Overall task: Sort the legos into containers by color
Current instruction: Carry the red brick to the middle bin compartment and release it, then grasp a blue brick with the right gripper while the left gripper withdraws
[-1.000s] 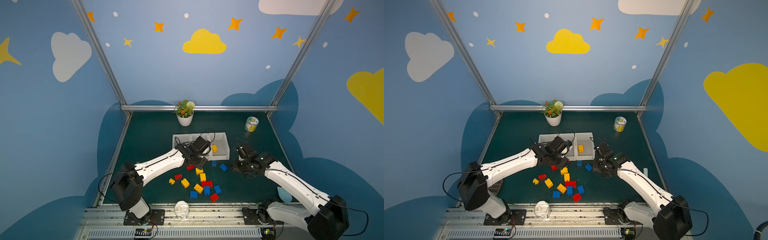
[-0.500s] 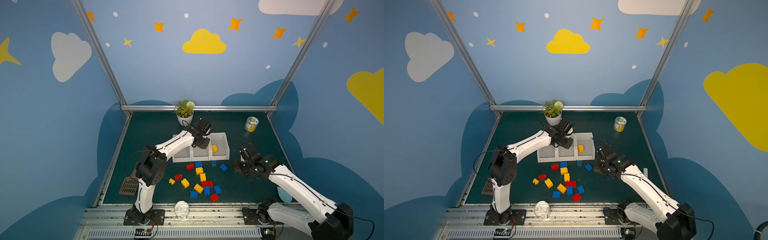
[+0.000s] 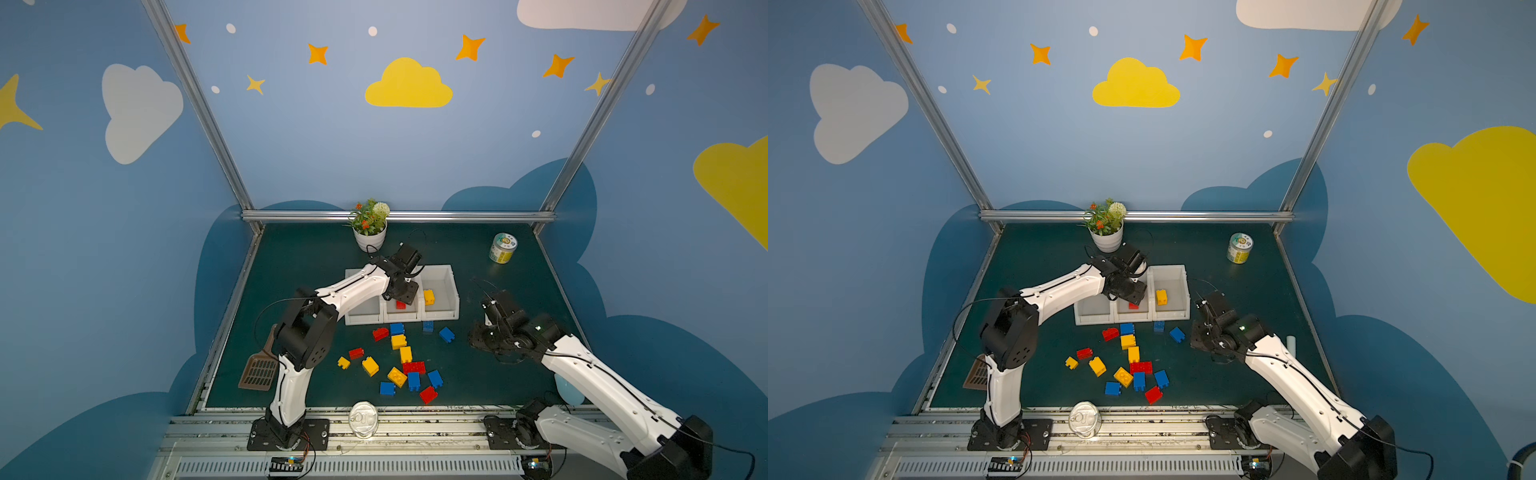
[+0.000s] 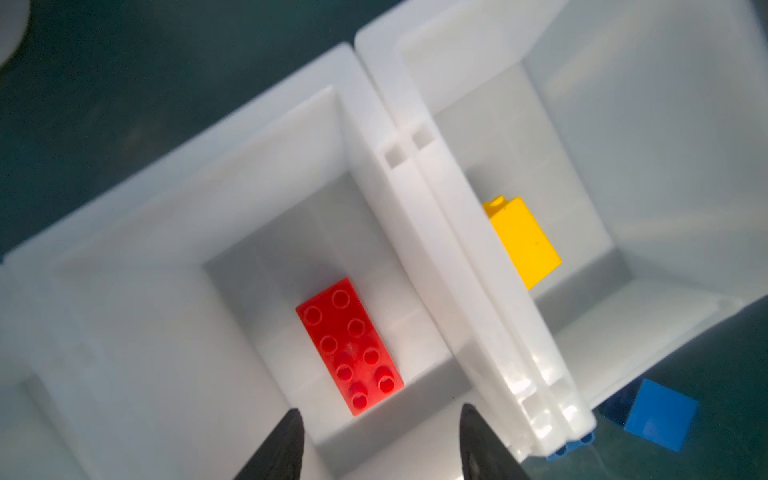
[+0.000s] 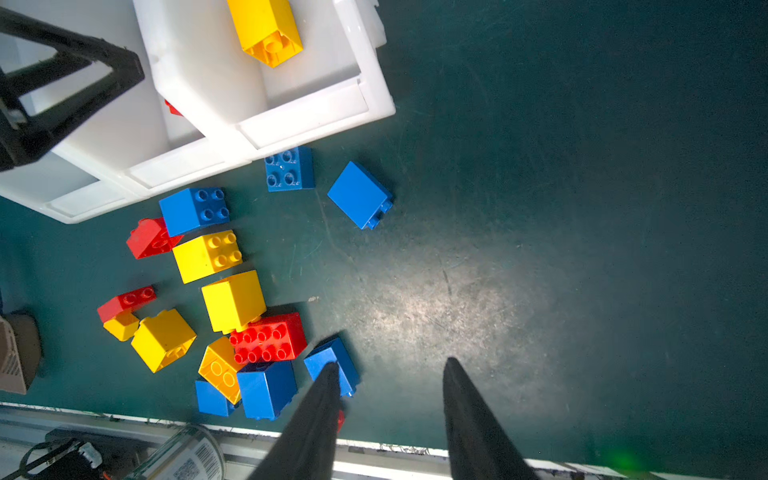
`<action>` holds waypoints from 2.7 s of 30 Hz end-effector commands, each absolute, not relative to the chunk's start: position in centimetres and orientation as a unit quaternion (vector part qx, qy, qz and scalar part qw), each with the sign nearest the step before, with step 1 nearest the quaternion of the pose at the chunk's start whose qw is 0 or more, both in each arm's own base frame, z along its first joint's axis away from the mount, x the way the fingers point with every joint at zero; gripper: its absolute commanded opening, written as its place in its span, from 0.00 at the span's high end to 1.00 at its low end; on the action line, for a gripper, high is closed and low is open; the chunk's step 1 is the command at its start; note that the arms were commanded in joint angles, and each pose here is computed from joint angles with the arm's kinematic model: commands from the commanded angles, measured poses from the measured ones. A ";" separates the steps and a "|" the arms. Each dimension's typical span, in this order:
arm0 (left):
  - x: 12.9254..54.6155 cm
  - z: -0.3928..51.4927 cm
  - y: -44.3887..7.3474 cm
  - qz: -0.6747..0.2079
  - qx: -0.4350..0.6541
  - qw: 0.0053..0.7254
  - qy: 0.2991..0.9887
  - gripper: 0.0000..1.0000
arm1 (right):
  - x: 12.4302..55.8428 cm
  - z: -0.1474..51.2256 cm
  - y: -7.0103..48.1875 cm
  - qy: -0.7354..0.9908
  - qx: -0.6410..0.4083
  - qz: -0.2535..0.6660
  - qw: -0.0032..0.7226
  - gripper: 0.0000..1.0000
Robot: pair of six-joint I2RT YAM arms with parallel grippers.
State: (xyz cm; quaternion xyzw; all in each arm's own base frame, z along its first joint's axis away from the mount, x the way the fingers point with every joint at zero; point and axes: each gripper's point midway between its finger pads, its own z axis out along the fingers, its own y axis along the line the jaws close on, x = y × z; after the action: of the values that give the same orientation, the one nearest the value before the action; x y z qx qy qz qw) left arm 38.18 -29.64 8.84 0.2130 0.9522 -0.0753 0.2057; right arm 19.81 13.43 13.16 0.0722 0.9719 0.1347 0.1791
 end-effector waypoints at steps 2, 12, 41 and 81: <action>37.4 12.2 -29.1 -0.105 0.185 0.240 0.947 0.38 | 18.9 12.7 12.8 0.975 0.076 0.122 0.172 0.58; 31.5 13.9 -25.0 -0.145 0.136 0.253 0.947 0.37 | 18.3 11.1 13.4 0.980 0.060 0.111 0.151 0.58; 24.6 14.3 -17.8 -0.173 0.034 0.299 0.938 0.33 | 24.8 4.9 19.6 0.976 -0.188 0.060 0.094 0.45; 23.7 14.4 -16.4 -0.178 0.012 0.319 0.931 0.32 | 23.7 1.4 20.1 0.983 -0.175 0.028 0.052 0.74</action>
State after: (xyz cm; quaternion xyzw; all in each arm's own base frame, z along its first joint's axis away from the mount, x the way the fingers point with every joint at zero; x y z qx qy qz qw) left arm 23.71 -16.82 14.29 0.0179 0.9324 -0.1809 0.3125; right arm 25.96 20.32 2.01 -0.1745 0.9803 0.0306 0.0872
